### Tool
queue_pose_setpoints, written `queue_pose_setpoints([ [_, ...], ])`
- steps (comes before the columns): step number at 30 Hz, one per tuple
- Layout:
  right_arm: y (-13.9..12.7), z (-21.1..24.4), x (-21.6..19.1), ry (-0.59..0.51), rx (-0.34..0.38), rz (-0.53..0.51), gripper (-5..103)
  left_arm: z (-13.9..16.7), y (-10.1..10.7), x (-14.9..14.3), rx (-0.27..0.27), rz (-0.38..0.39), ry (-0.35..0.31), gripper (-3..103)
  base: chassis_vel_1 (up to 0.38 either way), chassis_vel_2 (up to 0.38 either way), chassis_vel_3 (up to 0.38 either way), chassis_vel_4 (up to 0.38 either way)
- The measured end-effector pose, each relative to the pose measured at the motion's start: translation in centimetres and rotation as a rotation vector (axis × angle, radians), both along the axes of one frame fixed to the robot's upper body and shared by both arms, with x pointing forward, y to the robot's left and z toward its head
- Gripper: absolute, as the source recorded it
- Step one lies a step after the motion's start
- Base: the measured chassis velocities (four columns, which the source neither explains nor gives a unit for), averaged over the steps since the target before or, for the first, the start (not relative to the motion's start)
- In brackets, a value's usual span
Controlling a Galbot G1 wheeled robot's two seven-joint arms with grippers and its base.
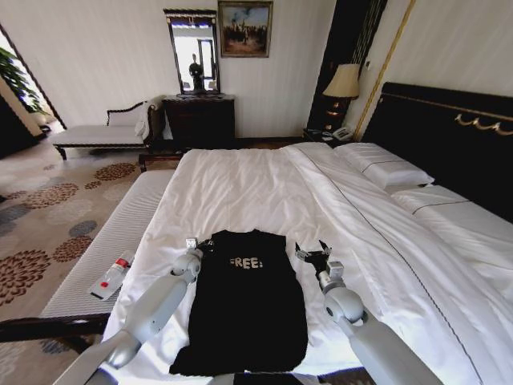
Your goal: Fold the clothes on the bed.
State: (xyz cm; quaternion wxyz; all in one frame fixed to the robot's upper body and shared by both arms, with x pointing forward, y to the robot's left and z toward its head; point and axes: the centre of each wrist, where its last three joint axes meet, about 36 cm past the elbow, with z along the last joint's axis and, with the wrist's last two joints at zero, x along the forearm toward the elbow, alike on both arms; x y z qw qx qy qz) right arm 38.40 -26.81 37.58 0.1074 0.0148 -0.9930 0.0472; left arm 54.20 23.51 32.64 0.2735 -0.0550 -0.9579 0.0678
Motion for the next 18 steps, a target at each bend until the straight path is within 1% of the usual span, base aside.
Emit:
queue_pose_setpoints([
  [1,0.0,0.0,0.0,0.0,0.0,0.0,100,-0.1,-0.1,0.0,-0.003,0.006,0.006,17,0.0,0.0,0.0,0.0],
  [2,0.0,0.0,0.0,0.0,0.0,0.0,100,-0.3,-0.2,0.0,-0.007,0.011,0.012,25,0.0,0.0,0.0,0.0],
  [3,0.0,0.0,0.0,-0.001,-0.001,0.001,100,-0.4,-0.3,0.0,-0.012,0.015,0.016,25,0.0,0.0,0.0,0.0],
  [4,-0.1,0.1,0.0,-0.002,-0.001,0.0,100,-0.4,-0.4,0.1,-0.019,0.02,0.02,23,0.0,0.0,0.0,0.0],
  [5,-0.1,0.1,0.0,-0.003,-0.002,-0.001,100,-0.4,-0.5,0.1,-0.025,0.025,0.021,18,0.0,0.0,0.0,0.0],
  [6,-0.1,0.1,0.0,-0.003,-0.002,-0.001,100,-0.4,-0.5,0.1,-0.025,0.025,0.021,18,0.0,0.0,0.0,0.0],
  [9,-0.1,0.1,0.0,-0.002,-0.001,-0.001,100,0.0,-0.4,0.1,-0.035,0.031,0.015,2,0.0,0.0,0.0,0.0],
  [13,0.0,0.0,-0.1,-0.006,0.004,0.008,100,0.6,0.1,-0.2,-0.042,0.029,0.007,0,0.0,0.0,0.0,0.0],
  [15,0.1,-0.1,-0.2,-0.008,0.006,0.021,100,0.8,0.5,-0.3,-0.046,0.034,0.008,11,0.0,0.0,0.0,0.0],
  [16,0.1,-0.1,-0.2,-0.008,0.006,0.021,100,0.8,0.5,-0.3,-0.046,0.034,0.008,11,0.0,0.0,0.0,0.0],
  [17,0.1,-0.2,-0.2,-0.006,0.005,0.023,100,0.8,0.7,-0.2,-0.052,0.039,0.008,16,0.0,0.0,0.0,0.0],
  [18,0.1,-0.2,-0.2,-0.006,0.005,0.023,100,0.9,0.8,-0.2,-0.056,0.042,0.008,16,0.0,0.0,0.0,0.0],
])
